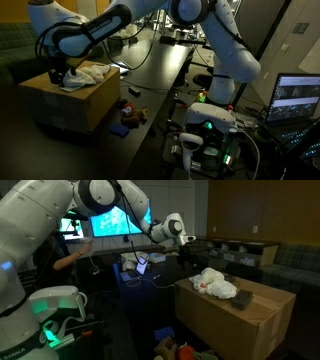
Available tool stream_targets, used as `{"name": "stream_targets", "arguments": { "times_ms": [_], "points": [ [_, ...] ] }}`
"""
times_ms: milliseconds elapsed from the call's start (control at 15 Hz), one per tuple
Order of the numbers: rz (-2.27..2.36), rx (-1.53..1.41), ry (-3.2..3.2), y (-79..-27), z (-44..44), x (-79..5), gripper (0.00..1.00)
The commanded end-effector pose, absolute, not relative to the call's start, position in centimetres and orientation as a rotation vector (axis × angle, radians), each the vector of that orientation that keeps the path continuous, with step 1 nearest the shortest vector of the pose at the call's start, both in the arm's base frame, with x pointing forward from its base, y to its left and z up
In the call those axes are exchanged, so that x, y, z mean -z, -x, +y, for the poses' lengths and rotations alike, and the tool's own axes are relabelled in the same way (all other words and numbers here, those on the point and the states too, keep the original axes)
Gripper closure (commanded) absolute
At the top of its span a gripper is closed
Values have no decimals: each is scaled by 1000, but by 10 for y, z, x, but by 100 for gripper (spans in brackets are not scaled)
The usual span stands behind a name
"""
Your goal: Pick up all the object from the box and put them on the table, then pick up all the objects from the table and put them on the box
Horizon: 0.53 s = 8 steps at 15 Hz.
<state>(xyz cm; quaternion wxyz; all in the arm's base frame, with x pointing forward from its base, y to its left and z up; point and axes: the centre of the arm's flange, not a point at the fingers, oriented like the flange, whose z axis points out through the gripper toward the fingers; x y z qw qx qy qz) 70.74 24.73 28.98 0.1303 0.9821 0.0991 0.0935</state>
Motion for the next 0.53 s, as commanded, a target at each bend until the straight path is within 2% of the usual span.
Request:
{"name": "stream_targets", "arguments": {
  "times_ms": [0, 467],
  "points": [
    [222, -314, -2832, -733, 229, -276, 0],
    [141, -233, -2823, -742, 194, -238, 0]
  ]
}}
